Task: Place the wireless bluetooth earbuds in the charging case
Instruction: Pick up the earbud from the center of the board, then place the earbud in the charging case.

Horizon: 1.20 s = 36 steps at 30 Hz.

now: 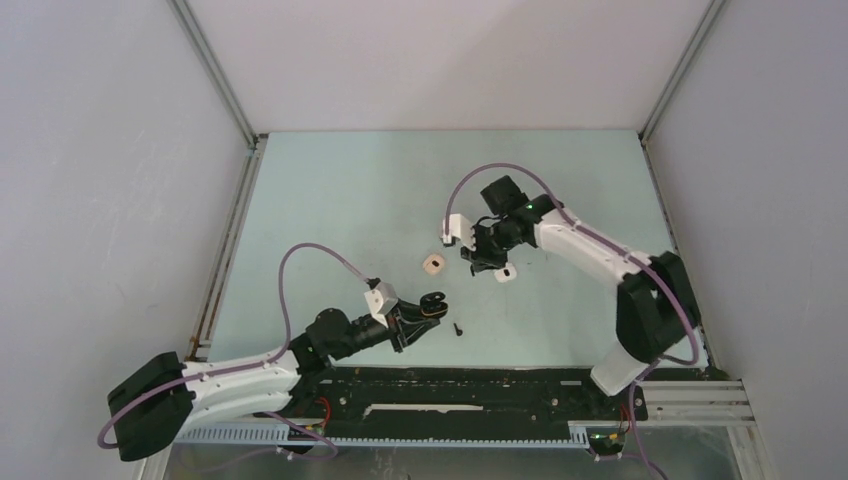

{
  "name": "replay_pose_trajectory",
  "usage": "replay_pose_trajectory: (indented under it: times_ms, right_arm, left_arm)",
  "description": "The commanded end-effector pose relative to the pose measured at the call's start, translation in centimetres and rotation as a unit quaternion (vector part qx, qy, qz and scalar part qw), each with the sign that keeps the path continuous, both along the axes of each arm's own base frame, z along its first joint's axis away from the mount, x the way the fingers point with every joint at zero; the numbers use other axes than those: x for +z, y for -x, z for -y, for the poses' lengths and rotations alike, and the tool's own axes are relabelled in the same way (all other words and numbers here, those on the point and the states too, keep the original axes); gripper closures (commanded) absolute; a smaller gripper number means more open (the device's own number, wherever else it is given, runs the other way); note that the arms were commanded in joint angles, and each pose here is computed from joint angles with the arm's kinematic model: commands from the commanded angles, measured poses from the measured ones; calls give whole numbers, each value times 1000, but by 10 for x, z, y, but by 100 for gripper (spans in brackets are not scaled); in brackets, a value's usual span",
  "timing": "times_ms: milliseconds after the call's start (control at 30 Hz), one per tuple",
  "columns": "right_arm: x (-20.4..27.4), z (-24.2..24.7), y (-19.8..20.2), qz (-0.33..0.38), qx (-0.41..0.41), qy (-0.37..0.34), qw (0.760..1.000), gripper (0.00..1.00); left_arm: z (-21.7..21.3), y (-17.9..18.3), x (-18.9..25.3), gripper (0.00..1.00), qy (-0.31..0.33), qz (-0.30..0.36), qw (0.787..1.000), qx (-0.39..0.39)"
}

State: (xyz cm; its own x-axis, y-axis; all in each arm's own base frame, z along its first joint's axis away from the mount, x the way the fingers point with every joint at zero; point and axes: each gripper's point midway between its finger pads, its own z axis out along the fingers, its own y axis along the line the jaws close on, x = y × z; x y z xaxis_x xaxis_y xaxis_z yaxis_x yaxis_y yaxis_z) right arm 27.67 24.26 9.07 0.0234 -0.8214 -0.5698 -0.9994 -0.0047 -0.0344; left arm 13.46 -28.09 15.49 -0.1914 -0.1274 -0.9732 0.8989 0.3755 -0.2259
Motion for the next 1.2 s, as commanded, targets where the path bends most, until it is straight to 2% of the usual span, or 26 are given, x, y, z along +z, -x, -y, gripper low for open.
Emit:
replay_pose_trajectory:
  times_ms: [0, 133, 367, 633, 700, 800, 967, 1167]
  right_arm:
    - [52, -7, 3, 38, -32, -74, 996, 94]
    - [98, -7, 1, 102, -69, -122, 985, 100]
    - [156, -16, 18, 209, -78, -192, 956, 100]
    - [177, -3, -8, 312, -86, -139, 936, 100]
    - [195, 0, -20, 351, -77, -117, 926, 100]
    - [217, 1, -31, 371, -63, -94, 922, 100]
    - [265, -2, -30, 433, -36, -108, 894, 100]
    - [285, 3, -1, 422, -61, -160, 890, 100]
  left_arm:
    - [4, -10, 19, 100, 22, 14, 1000, 15]
    - [9, -24, 13, 100, 16, -8, 999, 44]
    - [34, -37, 18, 100, 26, -23, 999, 41]
    - [61, -44, 31, 100, 43, -22, 999, 16]
    - [64, -46, 34, 100, 45, -22, 999, 15]
    - [65, -49, 38, 100, 48, -23, 998, 21]
    - [64, -52, 45, 100, 47, -14, 998, 29]
    - [54, -60, 58, 100, 71, -5, 995, 63]
